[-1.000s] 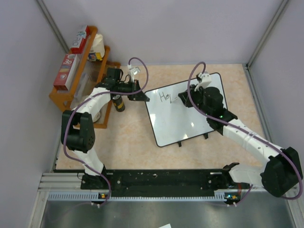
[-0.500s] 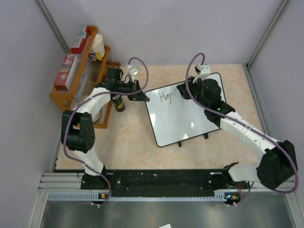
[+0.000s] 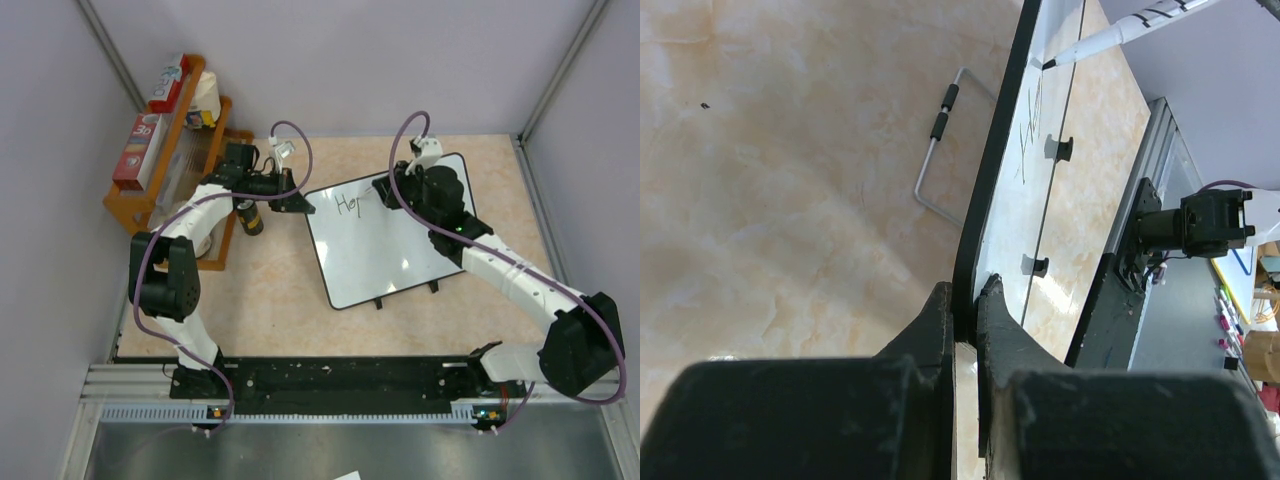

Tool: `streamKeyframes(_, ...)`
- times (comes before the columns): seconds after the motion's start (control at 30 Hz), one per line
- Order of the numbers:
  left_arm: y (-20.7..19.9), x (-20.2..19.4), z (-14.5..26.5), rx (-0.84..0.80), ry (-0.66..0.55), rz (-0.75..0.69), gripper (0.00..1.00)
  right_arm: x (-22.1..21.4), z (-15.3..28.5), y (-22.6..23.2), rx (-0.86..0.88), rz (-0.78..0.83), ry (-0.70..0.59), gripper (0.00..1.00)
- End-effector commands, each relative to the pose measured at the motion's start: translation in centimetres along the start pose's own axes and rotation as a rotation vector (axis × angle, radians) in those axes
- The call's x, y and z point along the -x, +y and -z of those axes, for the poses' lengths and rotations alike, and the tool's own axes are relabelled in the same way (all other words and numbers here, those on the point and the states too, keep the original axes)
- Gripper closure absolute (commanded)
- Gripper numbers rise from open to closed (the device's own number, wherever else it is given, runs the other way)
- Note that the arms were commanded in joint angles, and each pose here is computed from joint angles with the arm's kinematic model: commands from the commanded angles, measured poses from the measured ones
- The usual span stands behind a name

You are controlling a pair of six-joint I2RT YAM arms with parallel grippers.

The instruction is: Write a sentence on the whiteboard

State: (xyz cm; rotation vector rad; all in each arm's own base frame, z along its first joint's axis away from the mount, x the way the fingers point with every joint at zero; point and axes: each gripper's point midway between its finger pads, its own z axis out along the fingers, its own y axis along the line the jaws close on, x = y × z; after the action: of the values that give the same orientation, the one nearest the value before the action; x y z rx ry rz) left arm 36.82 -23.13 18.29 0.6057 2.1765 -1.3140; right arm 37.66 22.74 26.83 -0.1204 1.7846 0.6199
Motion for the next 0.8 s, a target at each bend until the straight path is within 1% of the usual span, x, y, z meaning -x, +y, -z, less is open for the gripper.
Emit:
streamKeyframes(0.0, 3.4, -3.4, -1.6, 0.164, 0.102, -0.147, 1.0, 1.3, -0.1, -1.8, -0.063, 0.002, -0.042, 1.0)
streamKeyframes(0.27, 3.5, -3.6, -1.6, 0.165, 0.107, -0.146, 1.0, 0.6, 0.3, -2.6, -0.074, 0.0, -0.024, 1.0)
streamKeyframes(0.47, 3.5, -3.7, -1.7, 0.166, 0.109, -0.145, 1.0, -1.0, 0.7, -2.6, -0.052, -0.003, 0.008, 1.0)
streamKeyframes(0.7, 3.4, -3.6, -1.7, 0.166, 0.108, -0.146, 1.0, -1.7, 1.0, -2.4, -0.033, -0.003, 0.019, 1.0)
streamKeyframes(0.77, 3.4, -3.5, -1.7, 0.167, 0.106, -0.152, 1.0, -1.9, 1.0, -1.7, 0.0, -0.015, 0.03, 1.0)
